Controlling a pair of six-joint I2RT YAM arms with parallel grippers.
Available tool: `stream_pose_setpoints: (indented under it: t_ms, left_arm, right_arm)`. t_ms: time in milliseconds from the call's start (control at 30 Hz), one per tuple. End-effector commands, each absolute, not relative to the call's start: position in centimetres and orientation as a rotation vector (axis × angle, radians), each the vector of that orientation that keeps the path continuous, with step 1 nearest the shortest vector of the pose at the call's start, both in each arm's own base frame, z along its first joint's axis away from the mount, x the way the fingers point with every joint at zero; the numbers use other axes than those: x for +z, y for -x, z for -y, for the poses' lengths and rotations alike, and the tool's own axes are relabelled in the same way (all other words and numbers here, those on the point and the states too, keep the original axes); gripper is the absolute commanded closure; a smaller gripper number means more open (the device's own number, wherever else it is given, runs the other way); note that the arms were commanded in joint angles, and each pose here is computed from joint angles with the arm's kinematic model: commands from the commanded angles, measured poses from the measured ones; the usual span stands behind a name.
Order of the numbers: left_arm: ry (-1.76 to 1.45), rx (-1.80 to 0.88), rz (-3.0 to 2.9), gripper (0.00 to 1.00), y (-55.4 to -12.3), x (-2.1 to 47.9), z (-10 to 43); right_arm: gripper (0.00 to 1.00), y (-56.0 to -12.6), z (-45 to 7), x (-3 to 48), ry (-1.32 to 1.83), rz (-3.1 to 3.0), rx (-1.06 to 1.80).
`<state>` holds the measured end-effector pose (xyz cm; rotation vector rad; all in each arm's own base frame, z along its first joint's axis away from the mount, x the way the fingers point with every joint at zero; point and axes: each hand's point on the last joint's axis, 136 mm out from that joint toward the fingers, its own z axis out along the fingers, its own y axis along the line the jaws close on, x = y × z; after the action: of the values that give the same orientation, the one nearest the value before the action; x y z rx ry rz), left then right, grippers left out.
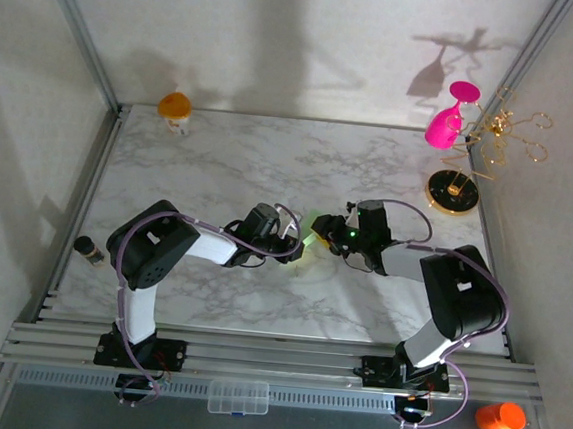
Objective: Fold a paper plane with a square sheet of paper (pick it up from the middle)
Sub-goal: Fold the wing for the fifth time at the center of the table.
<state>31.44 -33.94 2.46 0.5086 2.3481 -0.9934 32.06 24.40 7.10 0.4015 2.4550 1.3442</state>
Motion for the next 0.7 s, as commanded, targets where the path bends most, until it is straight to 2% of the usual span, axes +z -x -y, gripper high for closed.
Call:
stream_pose_setpoints:
  t_ms: [0,400,667]
  left_arm:
    - [-0.466,-0.952,-2.493,0.77,-30.2,-1.1,32.3]
    - [-0.433,-0.956,-2.511,0.76,-30.3,-1.6,32.0]
    - [-0.382,-0.968,-2.543,0.85,-30.3,-2.0,31.6]
  right_arm:
    - [0.54,-32.6,-25.7,8.1,-0.34,-2.429,1.403]
    - [0.57,-32.4,-26.5,7.1,-0.327,-2.463,1.435]
    - [0.57,-32.8,-25.8,7.4,-0.311,-2.451,1.366]
